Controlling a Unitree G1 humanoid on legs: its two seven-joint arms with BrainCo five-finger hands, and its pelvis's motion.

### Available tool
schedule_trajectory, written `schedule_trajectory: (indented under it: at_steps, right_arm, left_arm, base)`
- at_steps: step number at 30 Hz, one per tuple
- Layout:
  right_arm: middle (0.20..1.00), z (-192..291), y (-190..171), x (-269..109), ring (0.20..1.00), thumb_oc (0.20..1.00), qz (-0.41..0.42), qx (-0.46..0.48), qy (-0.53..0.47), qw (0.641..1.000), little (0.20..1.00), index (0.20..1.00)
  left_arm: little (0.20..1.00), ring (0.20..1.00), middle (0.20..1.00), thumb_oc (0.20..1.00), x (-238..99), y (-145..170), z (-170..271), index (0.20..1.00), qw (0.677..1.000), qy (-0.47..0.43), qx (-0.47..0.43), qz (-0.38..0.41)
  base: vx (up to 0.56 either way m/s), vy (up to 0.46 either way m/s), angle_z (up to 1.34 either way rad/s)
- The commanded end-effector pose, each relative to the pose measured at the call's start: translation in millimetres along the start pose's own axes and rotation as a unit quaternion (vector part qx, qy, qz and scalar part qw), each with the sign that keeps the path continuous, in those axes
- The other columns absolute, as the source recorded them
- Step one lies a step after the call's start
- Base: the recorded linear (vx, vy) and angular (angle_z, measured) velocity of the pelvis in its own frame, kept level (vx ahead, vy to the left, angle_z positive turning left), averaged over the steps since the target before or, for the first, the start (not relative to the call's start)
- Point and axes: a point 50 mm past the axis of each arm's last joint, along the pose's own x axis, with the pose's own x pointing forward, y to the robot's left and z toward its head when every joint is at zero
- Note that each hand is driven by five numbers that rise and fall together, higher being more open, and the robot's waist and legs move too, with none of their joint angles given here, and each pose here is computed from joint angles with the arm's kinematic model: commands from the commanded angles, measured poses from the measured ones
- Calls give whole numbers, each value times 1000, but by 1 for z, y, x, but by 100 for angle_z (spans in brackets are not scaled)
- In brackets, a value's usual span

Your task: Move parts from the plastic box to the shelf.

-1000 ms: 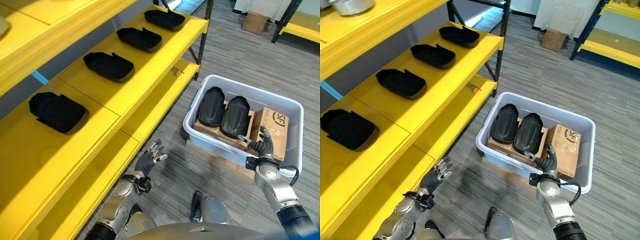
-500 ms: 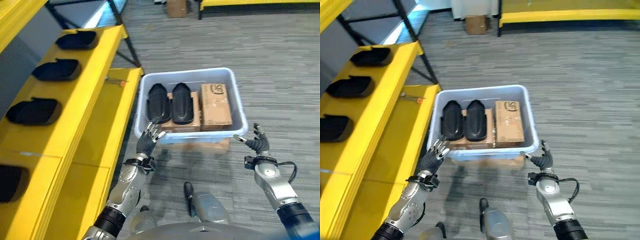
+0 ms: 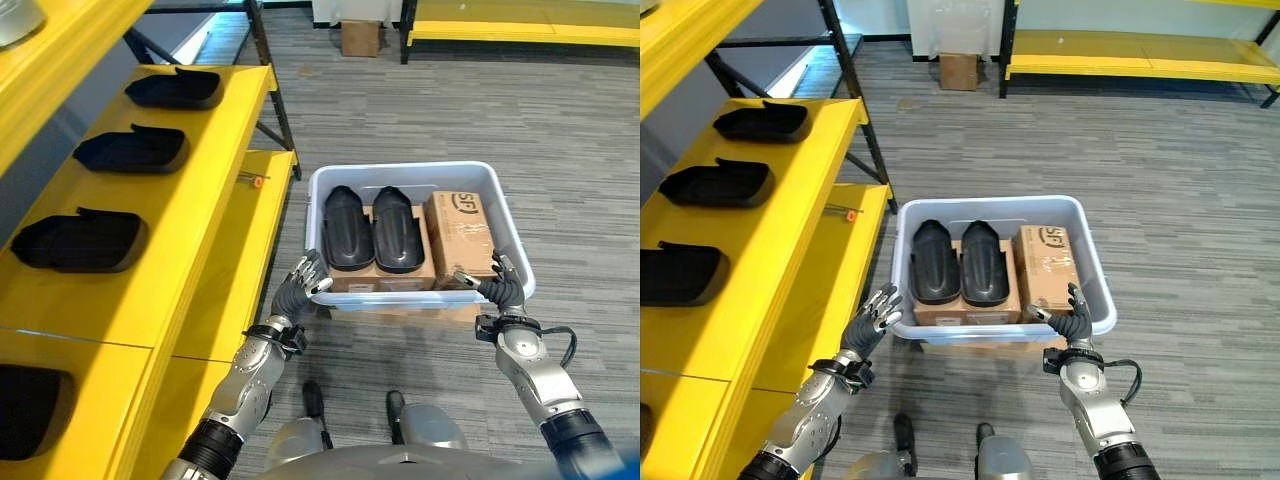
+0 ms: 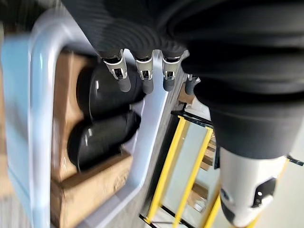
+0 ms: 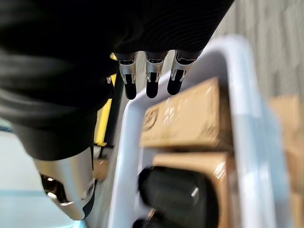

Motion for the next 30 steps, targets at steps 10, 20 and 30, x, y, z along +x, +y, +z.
schedule_trajectory:
  at_steps: [10, 20, 30]
  right_arm:
    - [1000, 40, 26, 14, 1000, 1000, 13, 49, -79, 996, 1000, 1000]
    - [1000, 41, 26, 22, 1000, 1000, -5, 51, -61, 997, 1000, 1000]
    - [1000, 79, 26, 48, 1000, 1000, -2, 28, -112, 993, 1000, 1000]
  left_arm:
    - [1000, 1000, 1000, 1000, -8, 9, 13, 1000, 997, -5, 79, -20]
    - [1000, 1000, 1000, 1000, -9, 0, 16, 1000, 998, -34, 45, -15]
    - [1000, 1000, 1000, 1000, -5, -7, 3, 1000, 999, -3, 33, -37]
  base:
    - [67, -14, -31]
    - [71, -303, 30]
    - [59, -3, 12]
